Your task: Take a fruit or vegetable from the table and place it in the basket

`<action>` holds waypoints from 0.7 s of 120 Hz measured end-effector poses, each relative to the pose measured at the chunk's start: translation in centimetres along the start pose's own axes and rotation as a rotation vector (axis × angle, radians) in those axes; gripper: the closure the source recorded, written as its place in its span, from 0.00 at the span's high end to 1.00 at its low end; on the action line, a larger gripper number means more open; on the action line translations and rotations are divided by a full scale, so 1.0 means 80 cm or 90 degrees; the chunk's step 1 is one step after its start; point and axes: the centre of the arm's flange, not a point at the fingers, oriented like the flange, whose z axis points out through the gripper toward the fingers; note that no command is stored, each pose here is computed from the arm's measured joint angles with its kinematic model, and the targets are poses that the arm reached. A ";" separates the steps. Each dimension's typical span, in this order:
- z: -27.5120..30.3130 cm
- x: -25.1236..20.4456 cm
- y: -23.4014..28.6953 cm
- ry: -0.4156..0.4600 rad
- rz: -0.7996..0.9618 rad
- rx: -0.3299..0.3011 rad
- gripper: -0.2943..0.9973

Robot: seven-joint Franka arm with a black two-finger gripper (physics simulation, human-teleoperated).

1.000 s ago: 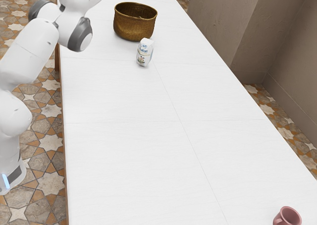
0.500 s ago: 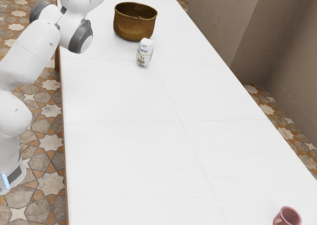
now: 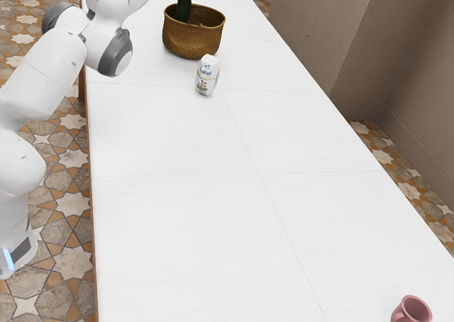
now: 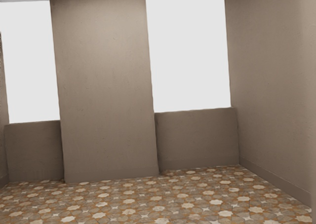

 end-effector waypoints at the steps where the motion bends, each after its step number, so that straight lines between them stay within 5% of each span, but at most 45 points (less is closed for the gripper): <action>1: 0.000 0.000 0.000 0.000 0.000 0.000 0.74; 62: -0.017 0.037 -0.014 -0.019 -0.101 -0.024 0.77; 74: -0.073 0.129 -0.058 -0.114 -0.263 -0.077 0.77; 84: -0.154 0.190 -0.062 -0.254 -0.336 -0.157 0.77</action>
